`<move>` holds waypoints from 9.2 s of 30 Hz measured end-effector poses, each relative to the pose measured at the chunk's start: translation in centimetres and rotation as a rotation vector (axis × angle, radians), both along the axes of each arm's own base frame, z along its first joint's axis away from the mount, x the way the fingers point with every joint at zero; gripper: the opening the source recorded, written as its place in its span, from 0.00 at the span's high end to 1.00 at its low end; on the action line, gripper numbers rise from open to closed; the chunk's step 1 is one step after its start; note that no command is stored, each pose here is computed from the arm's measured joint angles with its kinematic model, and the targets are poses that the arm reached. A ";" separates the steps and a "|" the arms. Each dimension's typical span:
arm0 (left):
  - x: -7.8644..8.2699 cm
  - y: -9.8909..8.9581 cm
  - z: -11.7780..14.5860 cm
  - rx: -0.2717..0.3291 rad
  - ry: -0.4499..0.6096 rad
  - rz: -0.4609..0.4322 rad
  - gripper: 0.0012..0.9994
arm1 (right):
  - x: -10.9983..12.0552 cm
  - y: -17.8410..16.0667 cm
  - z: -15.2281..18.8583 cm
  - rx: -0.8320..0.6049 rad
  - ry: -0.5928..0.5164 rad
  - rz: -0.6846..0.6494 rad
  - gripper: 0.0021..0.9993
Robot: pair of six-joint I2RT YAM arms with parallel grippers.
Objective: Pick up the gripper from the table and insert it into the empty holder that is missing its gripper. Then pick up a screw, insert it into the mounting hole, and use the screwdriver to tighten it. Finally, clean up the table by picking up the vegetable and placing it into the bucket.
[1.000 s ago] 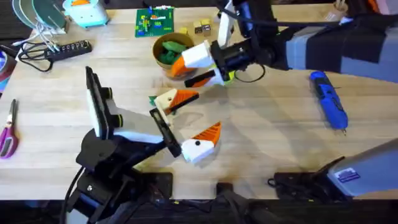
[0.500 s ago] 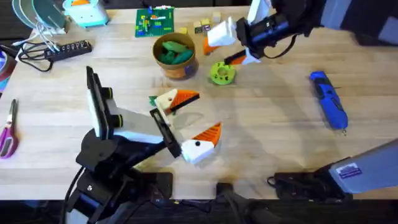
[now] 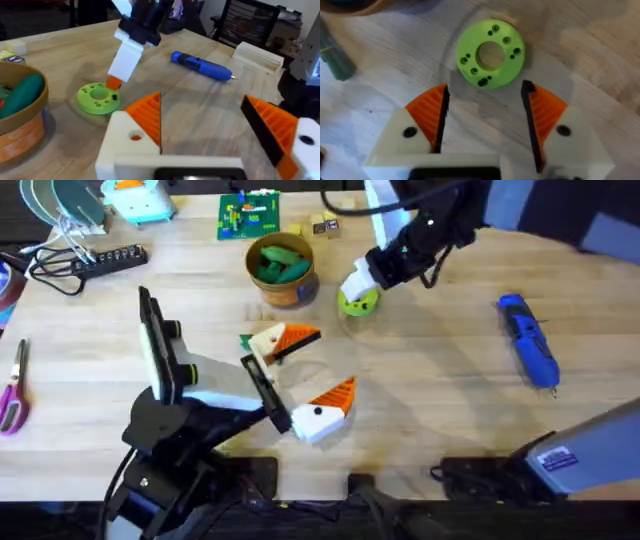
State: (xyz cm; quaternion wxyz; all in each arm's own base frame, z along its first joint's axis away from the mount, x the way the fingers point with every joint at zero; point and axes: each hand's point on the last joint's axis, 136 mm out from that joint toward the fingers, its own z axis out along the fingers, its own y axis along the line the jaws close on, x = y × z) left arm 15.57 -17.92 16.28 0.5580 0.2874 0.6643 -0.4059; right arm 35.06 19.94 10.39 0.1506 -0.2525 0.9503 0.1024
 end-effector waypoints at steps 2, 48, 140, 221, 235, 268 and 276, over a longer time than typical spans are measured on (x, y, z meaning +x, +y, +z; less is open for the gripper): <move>0.0 0.0 0.0 0.000 0.000 0.000 0.01 | 0.1 0.4 -0.8 -0.027 -0.007 0.025 0.18; 0.0 0.0 0.0 0.000 0.000 0.000 0.01 | -0.8 0.5 -4.4 -0.295 -0.033 0.138 0.99; -2.9 -1.4 -0.1 0.029 -0.059 -0.191 0.01 | -16.5 13.5 12.0 0.107 -0.021 0.557 1.00; -3.0 -1.4 -0.1 0.030 -0.063 -0.196 0.98 | -24.6 -0.6 13.3 0.547 -0.229 0.474 0.01; -3.0 -1.4 -0.1 0.030 -0.062 -0.196 0.98 | -23.8 -0.5 13.6 0.535 -0.274 0.466 0.01; -2.8 -1.3 -0.1 0.031 -0.063 -0.186 0.98 | -5.6 -27.3 1.1 -0.184 0.092 -0.407 0.01; -2.8 -1.3 -0.1 0.031 -0.063 -0.186 0.98 | -6.0 -29.1 -2.4 -0.285 0.218 -0.310 0.01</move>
